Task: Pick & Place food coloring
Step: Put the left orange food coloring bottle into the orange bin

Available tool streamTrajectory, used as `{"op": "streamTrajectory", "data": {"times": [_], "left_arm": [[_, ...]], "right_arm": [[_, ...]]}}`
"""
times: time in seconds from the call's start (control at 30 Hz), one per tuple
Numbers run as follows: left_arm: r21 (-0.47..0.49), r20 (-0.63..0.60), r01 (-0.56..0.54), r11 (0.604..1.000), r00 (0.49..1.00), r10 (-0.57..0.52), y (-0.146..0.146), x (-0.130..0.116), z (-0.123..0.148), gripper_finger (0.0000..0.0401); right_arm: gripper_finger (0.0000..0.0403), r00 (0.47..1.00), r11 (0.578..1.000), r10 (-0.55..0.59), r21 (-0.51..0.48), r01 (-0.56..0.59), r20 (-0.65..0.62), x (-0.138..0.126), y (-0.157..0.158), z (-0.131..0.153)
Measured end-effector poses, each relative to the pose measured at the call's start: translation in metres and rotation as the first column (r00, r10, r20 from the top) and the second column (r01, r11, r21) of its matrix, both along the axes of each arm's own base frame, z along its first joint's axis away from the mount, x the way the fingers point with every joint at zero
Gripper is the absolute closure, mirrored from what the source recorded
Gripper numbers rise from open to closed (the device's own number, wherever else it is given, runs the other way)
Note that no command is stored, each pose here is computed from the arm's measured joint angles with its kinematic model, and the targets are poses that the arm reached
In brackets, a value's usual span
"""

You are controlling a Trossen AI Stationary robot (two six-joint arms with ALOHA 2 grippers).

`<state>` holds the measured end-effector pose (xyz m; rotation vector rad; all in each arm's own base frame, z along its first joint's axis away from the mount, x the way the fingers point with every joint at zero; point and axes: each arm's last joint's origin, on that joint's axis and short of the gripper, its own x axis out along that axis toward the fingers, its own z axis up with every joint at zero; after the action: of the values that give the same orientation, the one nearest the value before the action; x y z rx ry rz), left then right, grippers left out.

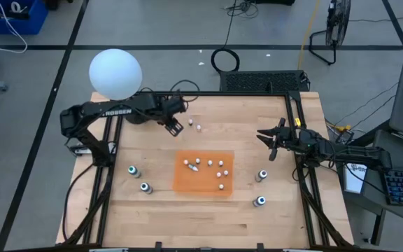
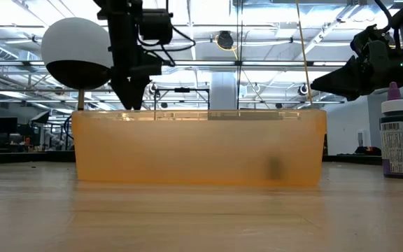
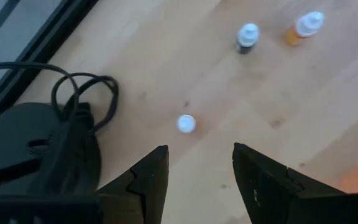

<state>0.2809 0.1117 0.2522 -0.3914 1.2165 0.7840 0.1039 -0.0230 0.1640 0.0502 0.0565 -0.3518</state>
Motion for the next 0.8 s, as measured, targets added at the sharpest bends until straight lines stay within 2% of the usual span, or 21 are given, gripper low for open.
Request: {"op": "streamTrajectory", "data": {"times": [0.17,0.4,0.8], "left_arm": [[-0.033,-0.03,-0.015,0.999,0.999,0.014,0.02,-0.003,-0.01,0.0222],[-0.144,0.026,0.067,0.987,0.998,-0.063,0.034,0.008,-0.028,0.0222],[-0.197,-0.116,0.038,0.98,0.991,-0.062,0.041,0.013,-0.069,0.0222]], "right_arm": [[0.0319,1.0,1.0,0.0,0.0,0.0,0.0,0.0,0.0,0.0],[0.0319,1.0,1.0,0.0,0.0,0.0,0.0,0.0,0.0,0.0],[0.0319,1.0,1.0,0.0,0.0,0.0,0.001,0.0,0.0,0.0]]}}
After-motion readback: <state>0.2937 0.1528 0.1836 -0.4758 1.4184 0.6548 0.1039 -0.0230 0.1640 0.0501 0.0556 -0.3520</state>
